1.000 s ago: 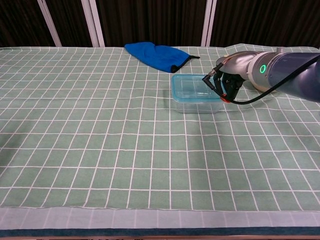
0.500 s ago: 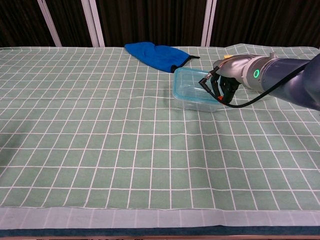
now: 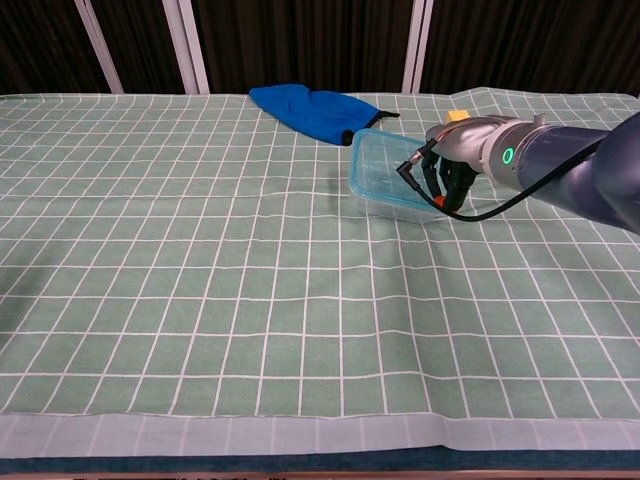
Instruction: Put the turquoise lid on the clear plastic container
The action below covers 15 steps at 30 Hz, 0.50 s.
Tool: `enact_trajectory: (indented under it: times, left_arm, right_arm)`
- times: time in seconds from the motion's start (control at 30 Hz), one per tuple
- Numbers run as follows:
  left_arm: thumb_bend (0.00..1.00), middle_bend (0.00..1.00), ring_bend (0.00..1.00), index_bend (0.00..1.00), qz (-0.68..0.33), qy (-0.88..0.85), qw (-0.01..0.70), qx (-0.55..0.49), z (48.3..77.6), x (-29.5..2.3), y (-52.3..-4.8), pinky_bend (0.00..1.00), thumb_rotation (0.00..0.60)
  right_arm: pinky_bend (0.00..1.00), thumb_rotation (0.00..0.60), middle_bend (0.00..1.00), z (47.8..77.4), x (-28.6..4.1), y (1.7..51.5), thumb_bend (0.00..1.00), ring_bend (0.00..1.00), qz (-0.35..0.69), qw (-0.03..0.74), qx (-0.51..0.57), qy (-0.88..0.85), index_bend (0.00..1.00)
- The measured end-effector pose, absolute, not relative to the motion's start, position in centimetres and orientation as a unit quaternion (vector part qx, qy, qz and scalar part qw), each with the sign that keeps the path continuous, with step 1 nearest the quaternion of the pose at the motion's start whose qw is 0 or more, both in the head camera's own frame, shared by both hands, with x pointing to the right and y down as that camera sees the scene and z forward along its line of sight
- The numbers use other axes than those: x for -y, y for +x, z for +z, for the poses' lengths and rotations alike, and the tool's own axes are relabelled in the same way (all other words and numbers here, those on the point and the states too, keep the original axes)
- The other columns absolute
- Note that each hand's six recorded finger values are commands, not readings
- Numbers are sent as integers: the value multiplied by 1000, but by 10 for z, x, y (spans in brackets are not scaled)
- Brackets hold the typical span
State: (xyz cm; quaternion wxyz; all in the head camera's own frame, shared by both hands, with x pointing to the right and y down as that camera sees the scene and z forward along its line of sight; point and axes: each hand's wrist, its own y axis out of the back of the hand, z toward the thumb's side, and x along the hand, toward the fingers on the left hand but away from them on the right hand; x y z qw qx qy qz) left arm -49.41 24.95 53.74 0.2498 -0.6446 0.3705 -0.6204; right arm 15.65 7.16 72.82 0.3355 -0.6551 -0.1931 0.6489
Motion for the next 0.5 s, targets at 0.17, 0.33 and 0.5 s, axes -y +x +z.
enact_trajectory:
  times: [0.17,0.33,0.5]
  left_arm:
    - [525,0,0,100,-620,-645,249,-371,537,-249,-494,0,600]
    - [525,0,0,100,-620,-644,249,-372,537,-249,-495,0,600]
    - [525,0,0,100,-620,-644,250,-373,537,-249,-495,0,600]
  right_arm:
    - [0,600,607,730,-72,156,531,374,649,334,195,-656,722]
    - [0,600,608,734,-73,156,531,374,650,330,195,-656,722]
    - [0,600,609,738,-75,154,531,375,649,330,196,-657,723]
